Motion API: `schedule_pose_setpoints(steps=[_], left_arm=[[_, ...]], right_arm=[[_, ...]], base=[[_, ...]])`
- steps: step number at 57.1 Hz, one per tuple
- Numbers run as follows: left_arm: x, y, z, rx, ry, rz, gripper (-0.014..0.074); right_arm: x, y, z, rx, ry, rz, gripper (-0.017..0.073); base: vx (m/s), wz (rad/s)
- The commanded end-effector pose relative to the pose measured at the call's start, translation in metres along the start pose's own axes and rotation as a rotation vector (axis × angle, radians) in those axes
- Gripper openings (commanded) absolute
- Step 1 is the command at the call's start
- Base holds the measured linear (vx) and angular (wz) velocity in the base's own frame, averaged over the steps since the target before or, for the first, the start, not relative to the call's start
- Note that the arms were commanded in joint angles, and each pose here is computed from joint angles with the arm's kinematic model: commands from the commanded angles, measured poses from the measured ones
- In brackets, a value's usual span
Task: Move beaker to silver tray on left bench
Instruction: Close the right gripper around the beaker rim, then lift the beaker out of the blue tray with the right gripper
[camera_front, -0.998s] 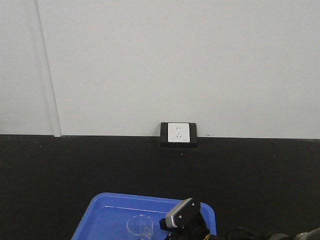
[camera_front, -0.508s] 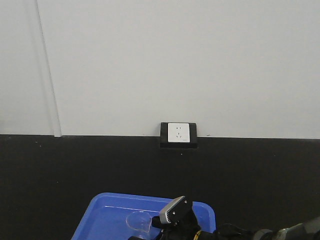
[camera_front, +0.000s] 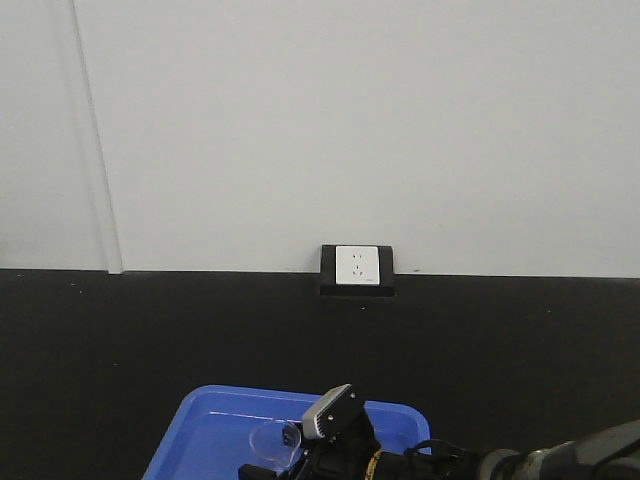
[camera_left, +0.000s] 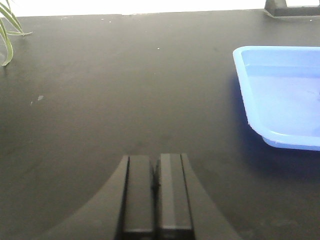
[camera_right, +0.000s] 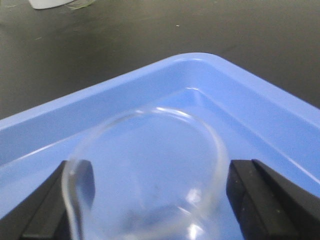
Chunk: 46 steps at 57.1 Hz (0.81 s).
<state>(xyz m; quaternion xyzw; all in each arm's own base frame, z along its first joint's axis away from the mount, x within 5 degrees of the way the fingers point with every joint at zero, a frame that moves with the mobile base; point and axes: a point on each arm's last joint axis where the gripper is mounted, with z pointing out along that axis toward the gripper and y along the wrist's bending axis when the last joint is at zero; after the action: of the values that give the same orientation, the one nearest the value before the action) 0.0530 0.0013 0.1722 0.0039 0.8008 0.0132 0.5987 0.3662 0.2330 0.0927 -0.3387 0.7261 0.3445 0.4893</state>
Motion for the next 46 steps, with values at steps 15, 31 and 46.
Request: schedule_pose_setpoints(steps=[15,31,46], left_arm=[[0.001,-0.001,0.002,0.008,-0.067,-0.004,0.0001],[0.001,-0.001,0.002,0.008,-0.067,-0.004,0.0001],[0.001,-0.001,0.002,0.008,-0.067,-0.004,0.0001]], right_arm=[[-0.037,0.011,0.019,-0.044,-0.170,-0.026,0.0566],[-0.040,0.007,0.018,-0.008,-0.201,0.015,0.0150],[-0.068,0.011,0.008,0.005,-0.188,0.056,-0.0008]], base=[[0.00,0.00],[0.00,0.00],[0.00,0.00]])
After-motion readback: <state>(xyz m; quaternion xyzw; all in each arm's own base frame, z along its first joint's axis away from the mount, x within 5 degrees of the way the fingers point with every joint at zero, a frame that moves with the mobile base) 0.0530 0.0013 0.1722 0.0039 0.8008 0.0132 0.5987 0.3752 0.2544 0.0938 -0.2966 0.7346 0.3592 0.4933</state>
